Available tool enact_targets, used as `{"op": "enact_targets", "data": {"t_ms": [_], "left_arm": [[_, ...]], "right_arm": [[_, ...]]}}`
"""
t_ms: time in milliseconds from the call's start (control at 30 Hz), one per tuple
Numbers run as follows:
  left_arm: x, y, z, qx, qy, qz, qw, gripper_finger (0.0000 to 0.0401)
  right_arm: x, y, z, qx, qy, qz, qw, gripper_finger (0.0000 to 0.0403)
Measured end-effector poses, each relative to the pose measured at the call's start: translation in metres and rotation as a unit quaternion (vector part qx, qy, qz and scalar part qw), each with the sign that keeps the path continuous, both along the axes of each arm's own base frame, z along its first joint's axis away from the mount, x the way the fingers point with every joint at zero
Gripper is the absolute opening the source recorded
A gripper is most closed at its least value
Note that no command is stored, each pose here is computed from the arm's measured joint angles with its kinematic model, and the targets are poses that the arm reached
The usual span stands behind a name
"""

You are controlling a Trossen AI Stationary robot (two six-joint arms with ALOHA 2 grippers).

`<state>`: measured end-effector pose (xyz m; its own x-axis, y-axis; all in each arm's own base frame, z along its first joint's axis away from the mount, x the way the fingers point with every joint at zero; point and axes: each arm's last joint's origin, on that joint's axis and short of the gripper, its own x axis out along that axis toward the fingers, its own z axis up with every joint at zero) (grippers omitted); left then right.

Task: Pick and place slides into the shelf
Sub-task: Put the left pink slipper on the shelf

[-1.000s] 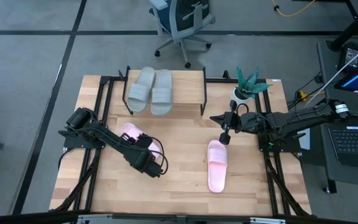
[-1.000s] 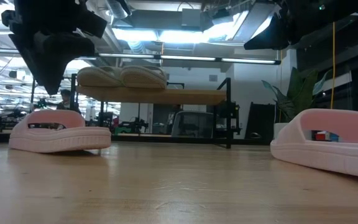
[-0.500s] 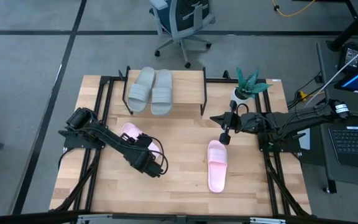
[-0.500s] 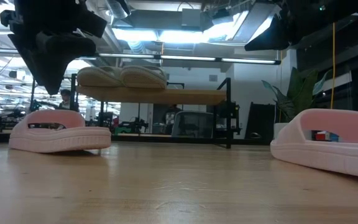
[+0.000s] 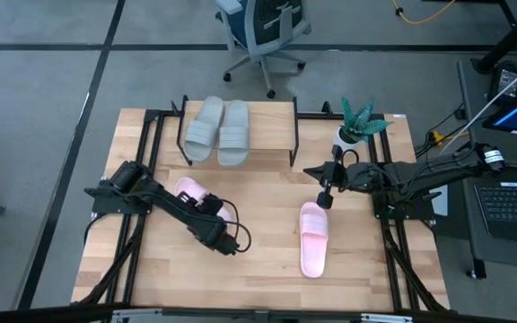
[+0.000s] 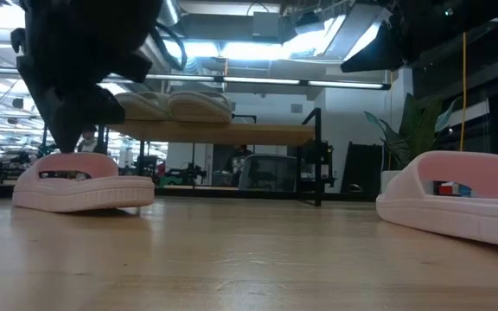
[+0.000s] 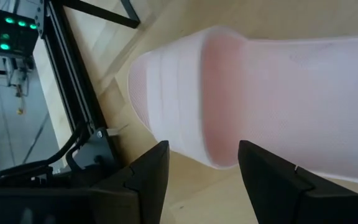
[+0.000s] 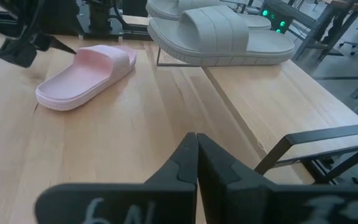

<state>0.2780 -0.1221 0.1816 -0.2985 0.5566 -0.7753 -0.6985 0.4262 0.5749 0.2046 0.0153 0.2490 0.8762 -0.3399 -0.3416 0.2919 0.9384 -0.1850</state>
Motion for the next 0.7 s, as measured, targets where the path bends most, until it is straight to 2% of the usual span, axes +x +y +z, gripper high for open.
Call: {"op": "enact_targets", "data": {"t_ms": [300,433,700], "left_arm": [[0.001,0.001,-0.004,0.000,0.010,0.008,1.000,0.0185],[-0.001,0.000,-0.006,-0.019,0.020,0.024,0.999,0.0185],[-0.007,0.004,-0.019,-0.011,0.023,0.036,0.999,0.0185]], "right_arm": [[-0.001,0.000,-0.001,0.001,0.007,-0.001,1.000,0.0004],[-0.001,0.000,-0.001,0.001,0.007,-0.001,1.000,0.0004],[-0.001,0.000,-0.002,0.000,0.012,-0.001,1.000,0.0004]]}}
